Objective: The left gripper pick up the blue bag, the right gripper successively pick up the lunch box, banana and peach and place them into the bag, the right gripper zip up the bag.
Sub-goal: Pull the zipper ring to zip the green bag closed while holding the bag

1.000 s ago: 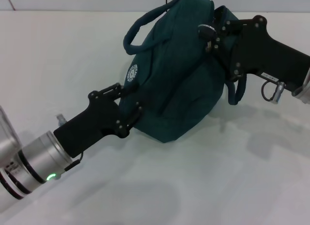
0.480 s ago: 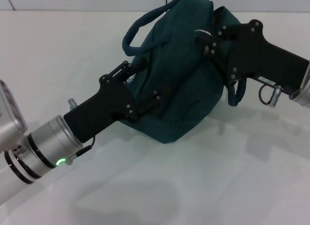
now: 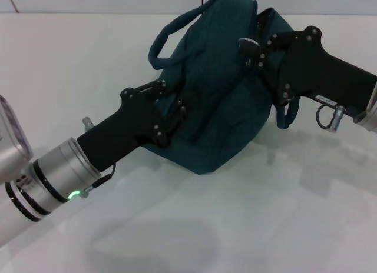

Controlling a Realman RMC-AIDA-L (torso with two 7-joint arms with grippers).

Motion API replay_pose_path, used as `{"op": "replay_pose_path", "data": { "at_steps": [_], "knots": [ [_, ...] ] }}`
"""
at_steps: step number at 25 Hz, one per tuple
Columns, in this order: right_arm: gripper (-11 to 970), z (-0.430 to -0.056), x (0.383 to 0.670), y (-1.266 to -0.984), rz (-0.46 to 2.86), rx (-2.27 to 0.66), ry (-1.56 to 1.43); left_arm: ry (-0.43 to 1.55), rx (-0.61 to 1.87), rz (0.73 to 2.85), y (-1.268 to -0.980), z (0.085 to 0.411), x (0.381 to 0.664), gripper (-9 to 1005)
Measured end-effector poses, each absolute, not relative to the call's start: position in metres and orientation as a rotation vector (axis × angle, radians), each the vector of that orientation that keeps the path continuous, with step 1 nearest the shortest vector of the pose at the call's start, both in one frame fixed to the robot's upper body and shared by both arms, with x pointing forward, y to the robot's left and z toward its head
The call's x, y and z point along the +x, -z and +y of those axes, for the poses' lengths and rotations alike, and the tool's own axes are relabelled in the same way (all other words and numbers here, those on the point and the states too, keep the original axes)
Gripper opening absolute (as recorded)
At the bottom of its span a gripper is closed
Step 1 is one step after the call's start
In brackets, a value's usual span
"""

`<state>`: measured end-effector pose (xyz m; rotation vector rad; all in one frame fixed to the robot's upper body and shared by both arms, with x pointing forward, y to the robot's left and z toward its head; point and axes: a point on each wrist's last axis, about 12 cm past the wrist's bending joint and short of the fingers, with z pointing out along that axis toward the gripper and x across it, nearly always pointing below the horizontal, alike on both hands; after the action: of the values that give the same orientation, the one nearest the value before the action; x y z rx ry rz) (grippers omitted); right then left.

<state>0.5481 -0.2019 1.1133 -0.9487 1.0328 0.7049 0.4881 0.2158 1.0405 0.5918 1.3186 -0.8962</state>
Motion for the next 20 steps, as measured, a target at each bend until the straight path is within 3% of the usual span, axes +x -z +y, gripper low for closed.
{"op": "replay_pose_path", "data": {
  "at_steps": [10, 16, 20],
  "knots": [
    [10, -0.203, 0.547, -1.112, 1.037, -0.942, -0.709, 0.917, 0.638, 1.316, -1.041, 0.214, 0.487, 126],
    [10, -0.209, 0.547, -1.113, 1.043, -0.873, -0.701, 0.896, 0.657, 1.303, -1.041, 0.225, 0.483, 48],
    [10, -0.217, 0.55, -1.112, 1.058, -0.788, -0.681, 0.855, 0.663, 1.303, -1.039, 0.237, 0.476, 60]
  ]
}}
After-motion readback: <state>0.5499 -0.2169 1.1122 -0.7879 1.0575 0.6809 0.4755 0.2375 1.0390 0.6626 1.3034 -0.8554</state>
